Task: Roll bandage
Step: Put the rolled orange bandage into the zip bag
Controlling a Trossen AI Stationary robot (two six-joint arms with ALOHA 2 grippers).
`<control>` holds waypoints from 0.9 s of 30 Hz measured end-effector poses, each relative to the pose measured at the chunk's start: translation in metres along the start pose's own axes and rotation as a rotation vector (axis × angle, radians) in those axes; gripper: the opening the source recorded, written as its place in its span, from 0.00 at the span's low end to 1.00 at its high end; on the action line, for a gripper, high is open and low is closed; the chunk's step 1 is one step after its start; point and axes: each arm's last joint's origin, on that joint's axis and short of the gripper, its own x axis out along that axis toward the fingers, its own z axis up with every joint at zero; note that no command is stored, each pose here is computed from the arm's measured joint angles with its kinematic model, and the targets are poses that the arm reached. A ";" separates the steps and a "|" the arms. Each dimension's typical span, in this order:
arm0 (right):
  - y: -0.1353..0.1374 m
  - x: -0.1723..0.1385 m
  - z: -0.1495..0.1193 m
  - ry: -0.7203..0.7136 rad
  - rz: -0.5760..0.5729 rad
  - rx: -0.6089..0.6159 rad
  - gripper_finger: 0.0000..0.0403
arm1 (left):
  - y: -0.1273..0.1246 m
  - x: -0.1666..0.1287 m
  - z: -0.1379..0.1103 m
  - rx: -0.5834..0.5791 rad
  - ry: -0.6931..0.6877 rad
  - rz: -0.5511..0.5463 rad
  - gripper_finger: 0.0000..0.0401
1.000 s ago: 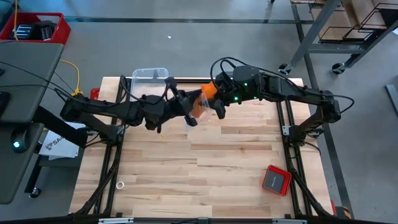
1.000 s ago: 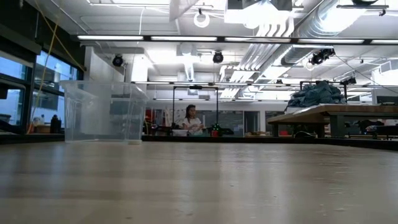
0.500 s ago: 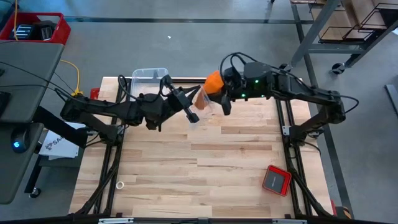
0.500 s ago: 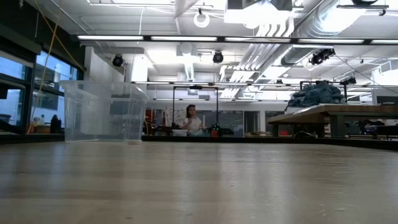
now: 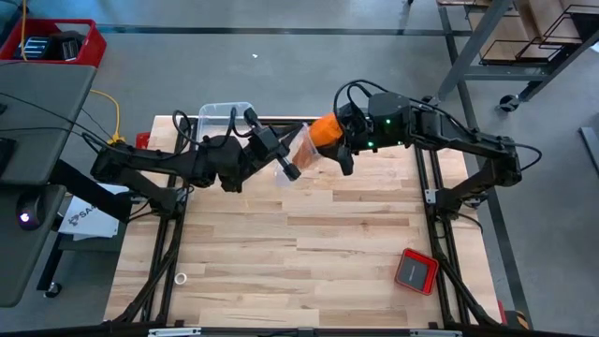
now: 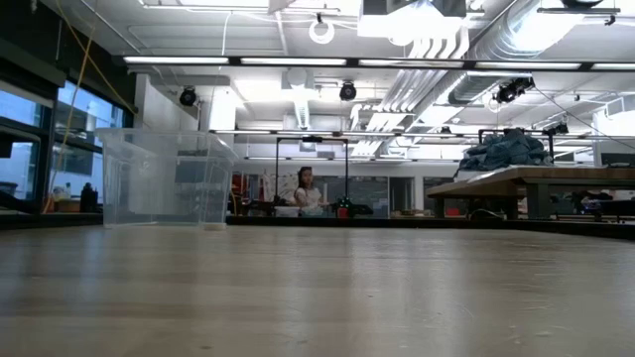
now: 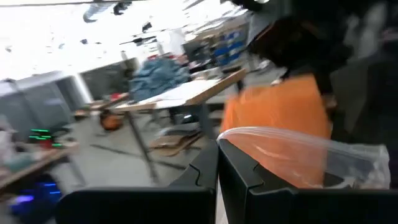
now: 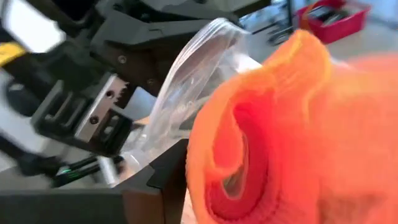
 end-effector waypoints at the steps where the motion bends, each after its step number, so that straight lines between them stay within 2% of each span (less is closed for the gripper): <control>1: 0.000 0.000 0.000 0.008 0.027 0.017 0.42 | -0.001 0.000 0.000 -0.031 -0.010 -0.024 0.00; 5: -0.001 -0.002 0.001 0.031 0.091 0.022 0.48 | -0.005 0.003 -0.001 -0.123 -0.036 -0.123 0.00; 10: -0.003 -0.003 -0.005 0.120 0.177 -0.001 0.51 | -0.010 0.008 -0.005 -0.207 -0.036 -0.176 0.00; 14: -0.007 -0.004 -0.009 0.158 0.139 -0.030 0.51 | -0.010 0.014 -0.007 -0.259 -0.056 -0.260 0.00; 18: -0.006 -0.016 -0.003 0.140 0.138 -0.103 0.51 | -0.011 0.021 -0.013 -0.238 -0.049 -0.322 0.00; 22: -0.003 -0.031 0.009 0.110 0.151 -0.102 0.51 | -0.006 0.027 -0.016 -0.260 -0.038 -0.315 0.00; 24: -0.002 -0.036 0.009 0.152 0.182 -0.096 0.51 | -0.001 0.031 -0.015 -0.317 -0.053 -0.299 0.00; 27: -0.001 -0.040 0.007 0.191 0.173 -0.114 0.51 | 0.006 0.036 -0.013 -0.353 -0.098 -0.345 0.00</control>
